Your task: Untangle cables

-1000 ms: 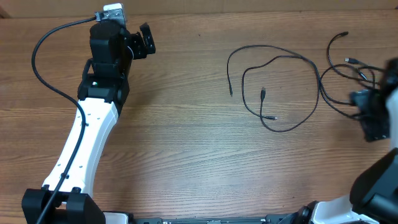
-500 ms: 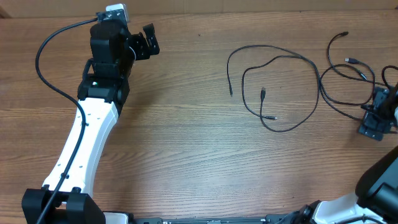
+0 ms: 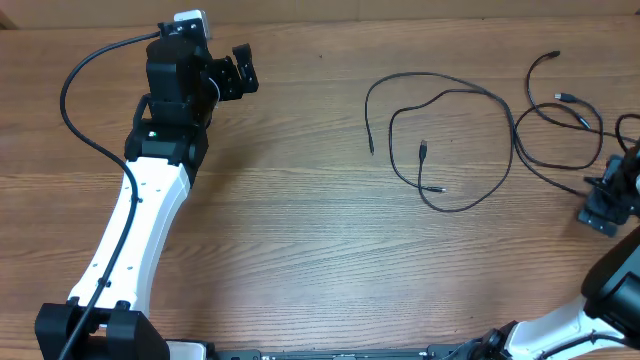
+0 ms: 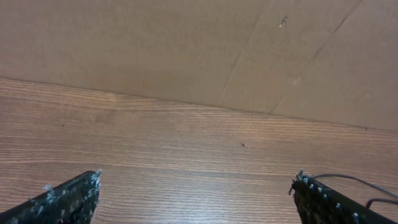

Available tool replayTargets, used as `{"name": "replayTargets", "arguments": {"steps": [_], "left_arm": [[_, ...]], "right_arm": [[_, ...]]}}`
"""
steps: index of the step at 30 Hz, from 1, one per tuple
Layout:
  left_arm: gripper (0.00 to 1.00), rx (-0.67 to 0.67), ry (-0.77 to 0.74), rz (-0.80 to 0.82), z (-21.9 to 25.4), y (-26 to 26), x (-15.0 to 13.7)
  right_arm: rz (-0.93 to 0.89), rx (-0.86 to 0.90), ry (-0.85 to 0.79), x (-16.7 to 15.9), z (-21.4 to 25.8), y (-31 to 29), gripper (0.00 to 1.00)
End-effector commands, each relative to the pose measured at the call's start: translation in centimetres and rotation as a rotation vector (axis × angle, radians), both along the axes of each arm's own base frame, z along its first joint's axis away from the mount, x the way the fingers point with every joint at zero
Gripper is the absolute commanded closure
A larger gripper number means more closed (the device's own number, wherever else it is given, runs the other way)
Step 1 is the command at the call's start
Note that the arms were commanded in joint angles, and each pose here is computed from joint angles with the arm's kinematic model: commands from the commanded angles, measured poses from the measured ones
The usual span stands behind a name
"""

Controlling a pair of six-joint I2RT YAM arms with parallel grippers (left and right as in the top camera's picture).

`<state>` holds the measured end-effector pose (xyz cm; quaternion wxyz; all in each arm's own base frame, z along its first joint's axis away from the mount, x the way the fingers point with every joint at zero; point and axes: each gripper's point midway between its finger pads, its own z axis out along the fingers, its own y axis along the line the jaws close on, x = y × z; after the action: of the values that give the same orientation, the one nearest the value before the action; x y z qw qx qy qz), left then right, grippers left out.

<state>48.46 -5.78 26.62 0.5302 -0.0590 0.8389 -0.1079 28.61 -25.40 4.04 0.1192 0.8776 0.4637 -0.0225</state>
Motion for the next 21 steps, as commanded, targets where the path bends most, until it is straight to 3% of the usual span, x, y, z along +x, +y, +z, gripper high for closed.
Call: {"name": "replayTargets", "arguments": {"steps": [1, 9, 21], "left_arm": [[0.01, -0.016, 0.007, -0.002, -0.2, -0.1, 0.2], [0.00, -0.017, 0.007, -0.002, -0.2, -0.1, 0.2], [0.00, -0.017, 0.007, -0.003, -0.2, -0.1, 0.2]], "right_arm": [[0.003, 0.009, 0.059, -1.2, -1.6, -0.7, 0.00], [-0.005, 0.033, 0.089, -1.9, -3.2, -1.0, 0.00], [0.100, 0.076, 0.017, 0.5, -5.6, -1.0, 0.04]]}}
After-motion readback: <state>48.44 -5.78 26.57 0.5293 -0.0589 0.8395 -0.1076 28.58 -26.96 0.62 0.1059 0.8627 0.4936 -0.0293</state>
